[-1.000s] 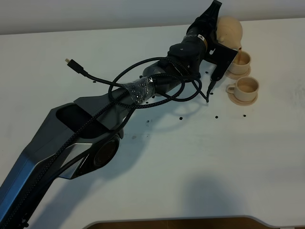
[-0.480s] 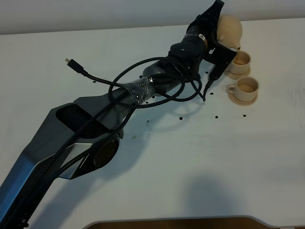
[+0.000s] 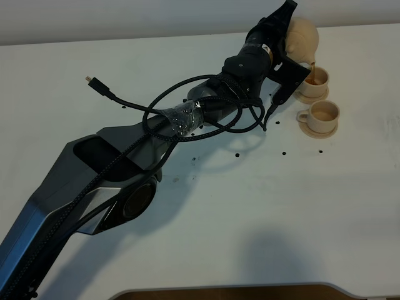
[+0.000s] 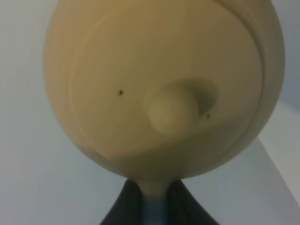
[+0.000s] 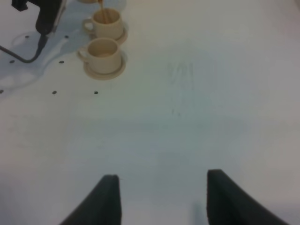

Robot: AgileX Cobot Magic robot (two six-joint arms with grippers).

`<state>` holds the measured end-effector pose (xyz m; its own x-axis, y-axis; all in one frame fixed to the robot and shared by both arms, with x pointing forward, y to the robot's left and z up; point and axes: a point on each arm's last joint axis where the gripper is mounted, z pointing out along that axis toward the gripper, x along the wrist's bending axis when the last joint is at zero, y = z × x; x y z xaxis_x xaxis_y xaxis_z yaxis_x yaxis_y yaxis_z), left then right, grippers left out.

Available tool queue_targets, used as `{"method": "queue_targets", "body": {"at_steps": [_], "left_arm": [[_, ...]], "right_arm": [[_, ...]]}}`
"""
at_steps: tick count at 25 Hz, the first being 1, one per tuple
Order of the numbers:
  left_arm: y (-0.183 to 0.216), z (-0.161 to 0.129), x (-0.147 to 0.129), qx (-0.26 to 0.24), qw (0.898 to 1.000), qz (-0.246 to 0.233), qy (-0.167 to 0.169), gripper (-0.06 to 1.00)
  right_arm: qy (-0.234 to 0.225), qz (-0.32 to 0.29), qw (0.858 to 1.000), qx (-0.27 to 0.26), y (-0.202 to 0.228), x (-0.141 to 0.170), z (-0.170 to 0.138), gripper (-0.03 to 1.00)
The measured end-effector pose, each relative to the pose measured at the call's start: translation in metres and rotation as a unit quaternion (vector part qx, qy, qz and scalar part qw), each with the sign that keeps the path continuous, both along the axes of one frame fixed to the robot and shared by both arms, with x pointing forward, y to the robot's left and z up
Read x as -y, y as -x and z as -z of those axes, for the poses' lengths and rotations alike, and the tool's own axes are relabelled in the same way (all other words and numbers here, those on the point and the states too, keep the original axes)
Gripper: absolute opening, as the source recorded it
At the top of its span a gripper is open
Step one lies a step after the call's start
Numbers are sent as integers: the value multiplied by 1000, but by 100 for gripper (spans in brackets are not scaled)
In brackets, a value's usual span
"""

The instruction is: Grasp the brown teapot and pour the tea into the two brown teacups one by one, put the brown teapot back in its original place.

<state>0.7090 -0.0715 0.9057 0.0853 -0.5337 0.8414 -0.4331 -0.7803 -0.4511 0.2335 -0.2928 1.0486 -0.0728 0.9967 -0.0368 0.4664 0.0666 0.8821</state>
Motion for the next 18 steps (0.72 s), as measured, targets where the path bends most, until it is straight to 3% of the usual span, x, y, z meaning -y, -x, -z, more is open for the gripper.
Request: {"method": "queue_targets", "body": {"at_steps": [18], "left_arm": [[0, -1, 0, 15, 1000, 10, -17, 13]], "right_arm": [[0, 0, 1000, 0, 0, 0, 0, 41]]}}
